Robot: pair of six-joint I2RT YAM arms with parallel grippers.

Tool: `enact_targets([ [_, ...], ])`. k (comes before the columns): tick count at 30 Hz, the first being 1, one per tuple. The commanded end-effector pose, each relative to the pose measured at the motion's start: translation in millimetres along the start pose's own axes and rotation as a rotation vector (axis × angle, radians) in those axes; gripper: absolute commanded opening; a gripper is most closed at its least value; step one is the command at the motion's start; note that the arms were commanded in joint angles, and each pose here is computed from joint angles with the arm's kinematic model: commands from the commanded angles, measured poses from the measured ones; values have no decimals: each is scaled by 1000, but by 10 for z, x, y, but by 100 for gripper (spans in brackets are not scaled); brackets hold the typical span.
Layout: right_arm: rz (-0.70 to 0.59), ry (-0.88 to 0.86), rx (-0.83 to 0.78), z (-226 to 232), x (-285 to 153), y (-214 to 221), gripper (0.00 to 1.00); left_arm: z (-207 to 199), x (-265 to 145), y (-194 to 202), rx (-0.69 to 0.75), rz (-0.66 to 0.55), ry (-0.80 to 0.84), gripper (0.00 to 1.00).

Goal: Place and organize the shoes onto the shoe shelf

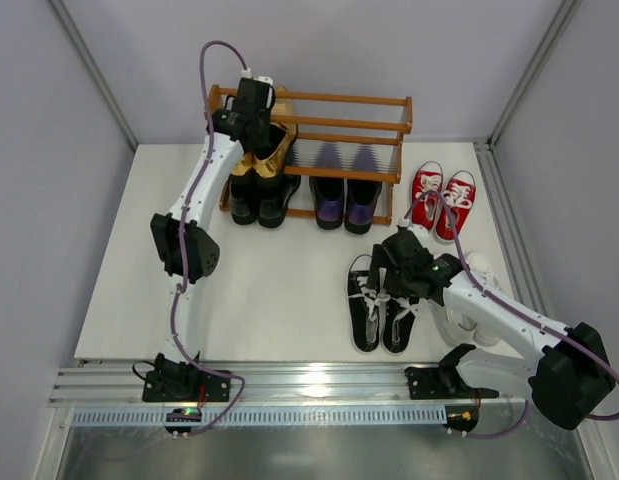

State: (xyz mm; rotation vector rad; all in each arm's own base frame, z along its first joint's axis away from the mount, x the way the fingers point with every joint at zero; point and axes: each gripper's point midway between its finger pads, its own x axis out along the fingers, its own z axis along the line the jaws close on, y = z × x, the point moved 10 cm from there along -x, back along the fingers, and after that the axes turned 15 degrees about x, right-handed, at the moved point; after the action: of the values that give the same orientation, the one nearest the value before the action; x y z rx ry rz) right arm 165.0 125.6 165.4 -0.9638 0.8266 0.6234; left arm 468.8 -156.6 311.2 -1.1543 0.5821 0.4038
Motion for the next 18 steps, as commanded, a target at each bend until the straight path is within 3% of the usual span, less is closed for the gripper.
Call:
enact_targets([
  [1,-37,-24,20,96,-29,-82,100,381,-46,-411,-56,-239,-192,0],
  [8,-39,-16,17,88,-23,-81,100,402,141,-314,-61,-204,-205,0],
  [11,-31,-16,20,92,-9,-72,100,402,98,-308,-80,-203,-191,19],
  [12,-31,-14,21,94,-3,-71,100,402,78,-309,-88,-206,-187,37],
  [15,-29,-17,22,98,3,-69,100,387,-20,-289,-94,-207,-173,66],
  [18,-28,-19,20,100,9,-67,100,418,-143,-292,-97,-216,-175,75],
])
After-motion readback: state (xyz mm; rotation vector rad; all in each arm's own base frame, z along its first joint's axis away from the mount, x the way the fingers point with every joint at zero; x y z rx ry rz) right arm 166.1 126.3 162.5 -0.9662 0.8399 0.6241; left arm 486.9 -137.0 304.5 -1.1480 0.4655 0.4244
